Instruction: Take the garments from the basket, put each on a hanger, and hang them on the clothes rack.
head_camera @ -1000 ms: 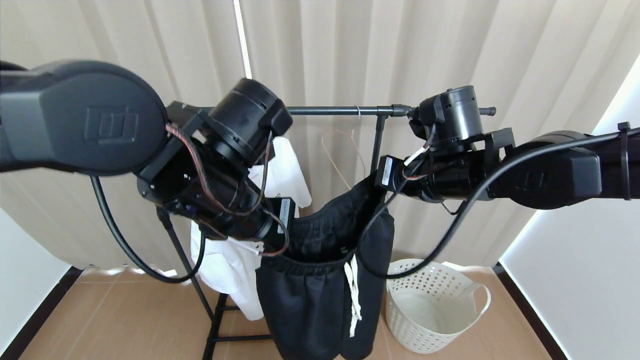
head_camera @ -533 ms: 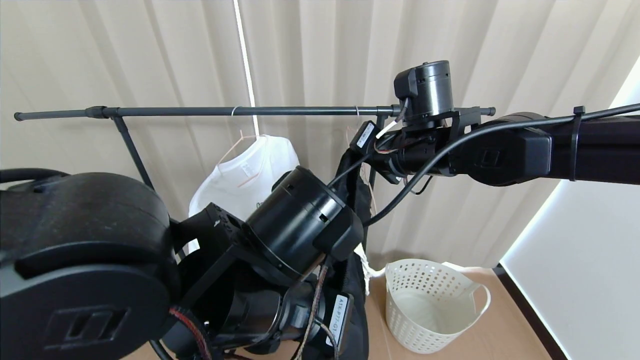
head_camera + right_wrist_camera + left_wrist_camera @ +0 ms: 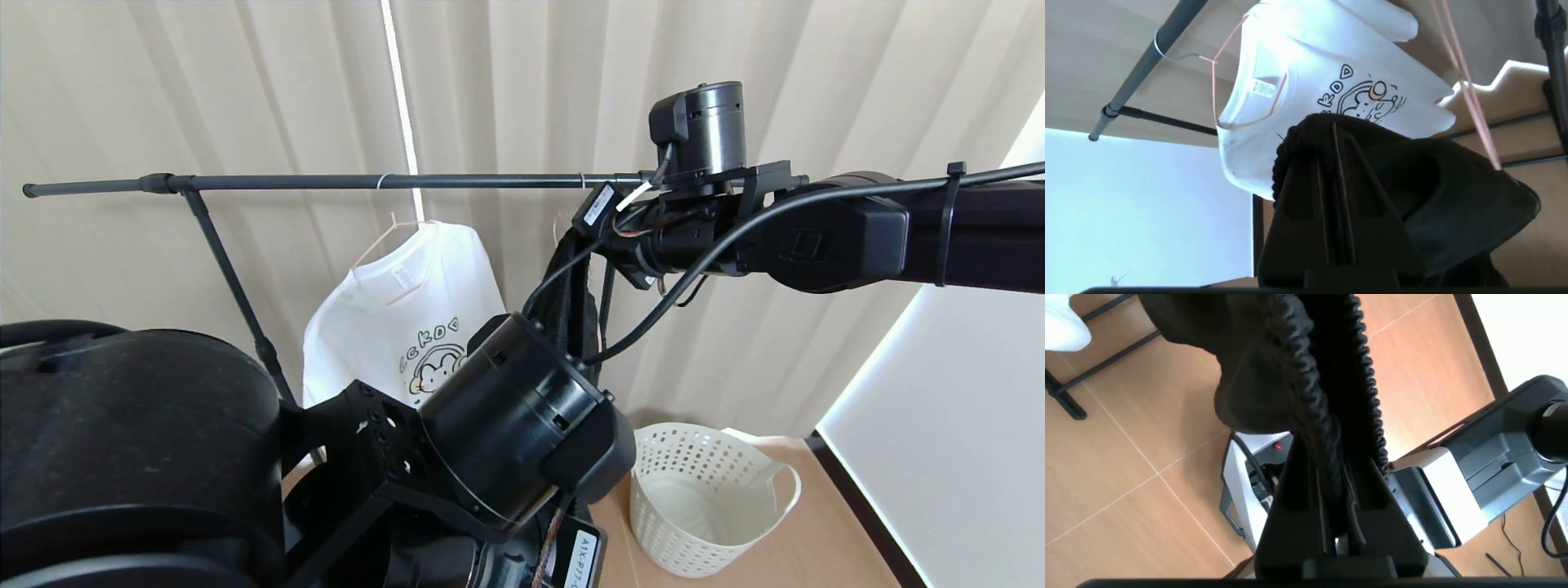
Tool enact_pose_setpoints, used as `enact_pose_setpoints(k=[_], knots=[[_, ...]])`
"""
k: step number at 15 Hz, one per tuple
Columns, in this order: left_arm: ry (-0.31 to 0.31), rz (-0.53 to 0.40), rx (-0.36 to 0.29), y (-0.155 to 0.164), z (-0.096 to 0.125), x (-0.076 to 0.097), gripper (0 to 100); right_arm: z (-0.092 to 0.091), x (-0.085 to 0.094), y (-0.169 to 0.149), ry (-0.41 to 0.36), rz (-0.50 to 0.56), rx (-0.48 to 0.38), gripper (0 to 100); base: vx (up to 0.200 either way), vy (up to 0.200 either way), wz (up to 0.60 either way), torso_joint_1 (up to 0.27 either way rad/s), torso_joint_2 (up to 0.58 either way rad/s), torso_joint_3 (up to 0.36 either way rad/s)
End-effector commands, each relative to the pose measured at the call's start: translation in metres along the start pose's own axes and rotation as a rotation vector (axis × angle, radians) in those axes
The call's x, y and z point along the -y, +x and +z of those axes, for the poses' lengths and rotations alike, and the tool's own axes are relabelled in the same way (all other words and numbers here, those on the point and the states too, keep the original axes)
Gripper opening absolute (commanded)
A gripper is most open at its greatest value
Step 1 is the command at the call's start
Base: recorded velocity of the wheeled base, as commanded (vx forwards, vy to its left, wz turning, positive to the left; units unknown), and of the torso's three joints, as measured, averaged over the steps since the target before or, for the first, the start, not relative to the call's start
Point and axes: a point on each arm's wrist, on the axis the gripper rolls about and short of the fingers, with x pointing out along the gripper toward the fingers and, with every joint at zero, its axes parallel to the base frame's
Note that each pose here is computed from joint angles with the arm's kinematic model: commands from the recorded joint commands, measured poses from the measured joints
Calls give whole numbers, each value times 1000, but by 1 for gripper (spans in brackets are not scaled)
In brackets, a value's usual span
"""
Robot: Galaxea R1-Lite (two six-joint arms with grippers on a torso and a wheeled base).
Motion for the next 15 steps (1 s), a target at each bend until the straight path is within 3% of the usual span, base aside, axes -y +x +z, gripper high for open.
enact_pose_setpoints(k=[1,5,7,10,12,15], knots=[[4,11,-19,2,-6,-3,0,5,-1,-4,4,7,12,0,0,0,0,0,0,0],[-35,22,20,-10,-1,-16,0,7,5,-5,-5,-24,12,0,0,0,0,0,0,0],[-72,33,56,-18,6,-28,0,6,16,-9,-75,-92,-23,0,0,0,0,0,0,0],[-180,104,99,-23,20,-63,0,8,23,-33,-193,-111,-40,0,0,0,0,0,0,0],[-220,126,137,-27,32,-76,0,9,25,-47,-273,-109,-45,0,0,0,0,0,0,0],[-315,190,207,-18,71,-105,0,10,30,-74,-392,-114,-55,0,0,0,0,0,0,0]])
